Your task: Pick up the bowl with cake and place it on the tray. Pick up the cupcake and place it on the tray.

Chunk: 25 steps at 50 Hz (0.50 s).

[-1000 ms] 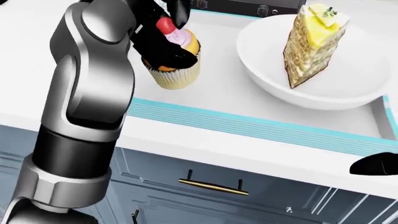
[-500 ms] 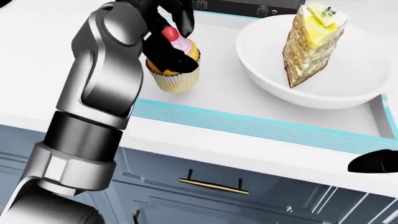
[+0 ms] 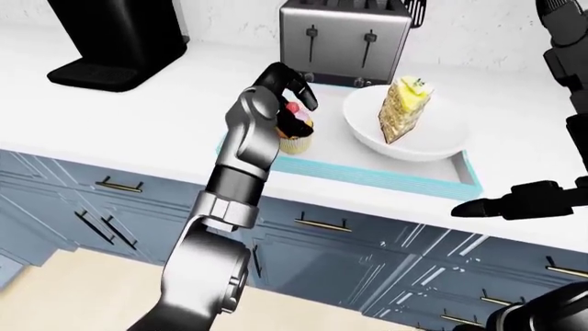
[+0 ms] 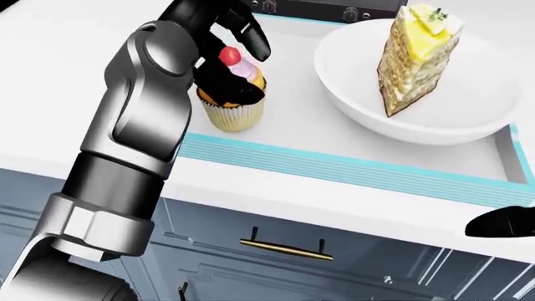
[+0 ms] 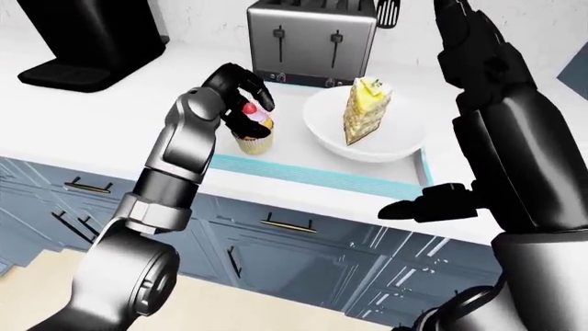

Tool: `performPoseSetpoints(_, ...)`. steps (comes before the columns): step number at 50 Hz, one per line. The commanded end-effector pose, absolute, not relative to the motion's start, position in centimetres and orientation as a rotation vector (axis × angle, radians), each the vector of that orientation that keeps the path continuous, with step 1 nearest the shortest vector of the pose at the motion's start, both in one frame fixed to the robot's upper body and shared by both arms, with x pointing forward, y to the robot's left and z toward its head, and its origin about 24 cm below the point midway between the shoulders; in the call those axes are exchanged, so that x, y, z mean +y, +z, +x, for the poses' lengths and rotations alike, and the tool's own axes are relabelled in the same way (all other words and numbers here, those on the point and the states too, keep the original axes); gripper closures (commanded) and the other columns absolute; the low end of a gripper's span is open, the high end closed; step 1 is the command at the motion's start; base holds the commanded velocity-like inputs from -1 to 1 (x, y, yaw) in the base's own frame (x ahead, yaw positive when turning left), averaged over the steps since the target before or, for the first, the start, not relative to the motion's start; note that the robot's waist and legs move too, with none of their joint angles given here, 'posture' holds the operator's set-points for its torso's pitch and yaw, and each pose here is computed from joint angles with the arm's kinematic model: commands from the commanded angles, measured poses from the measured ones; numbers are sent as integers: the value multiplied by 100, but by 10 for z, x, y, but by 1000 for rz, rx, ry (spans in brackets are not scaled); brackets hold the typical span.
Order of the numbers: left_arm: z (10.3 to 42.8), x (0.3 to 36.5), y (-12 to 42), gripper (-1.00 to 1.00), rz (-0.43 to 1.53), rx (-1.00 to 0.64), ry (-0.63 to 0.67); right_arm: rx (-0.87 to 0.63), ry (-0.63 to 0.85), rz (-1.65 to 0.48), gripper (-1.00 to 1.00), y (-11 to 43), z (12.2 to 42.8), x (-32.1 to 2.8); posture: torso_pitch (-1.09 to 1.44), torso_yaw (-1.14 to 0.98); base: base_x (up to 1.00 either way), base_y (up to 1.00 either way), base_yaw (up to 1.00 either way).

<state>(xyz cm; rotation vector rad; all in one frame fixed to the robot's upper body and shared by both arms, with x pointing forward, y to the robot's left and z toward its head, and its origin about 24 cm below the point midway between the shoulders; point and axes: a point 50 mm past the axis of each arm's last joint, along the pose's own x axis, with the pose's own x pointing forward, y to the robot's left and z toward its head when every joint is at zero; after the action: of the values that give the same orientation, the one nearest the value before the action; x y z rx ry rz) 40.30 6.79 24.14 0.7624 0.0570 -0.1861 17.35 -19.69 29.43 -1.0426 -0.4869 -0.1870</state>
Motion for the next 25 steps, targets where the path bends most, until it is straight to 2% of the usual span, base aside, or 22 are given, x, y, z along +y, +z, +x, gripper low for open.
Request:
performPoseSetpoints(1, 399, 65, 271, 30, 770, -49, -156, -530, -218, -1053, -100, 300, 170, -196, 0, 0, 0, 0, 0)
performPoseSetpoints(2, 399, 65, 273, 10, 771, -51, -157, -529, -215, -1050, -100, 299, 170, -196, 0, 0, 0, 0, 0)
performPoseSetpoints(3, 398, 65, 273, 4, 771, -52, -157, -528, -214, -1048, -100, 299, 170, -196, 0, 0, 0, 0, 0)
performPoseSetpoints(19, 389, 63, 298, -9, 771, -93, -151, -536, -211, -1039, -100, 309, 168, -198, 0, 0, 0, 0, 0)
performPoseSetpoints(25, 359, 68, 331, -11, 729, -175, -144, -541, -210, -1036, -100, 312, 167, -197, 0, 0, 0, 0, 0)
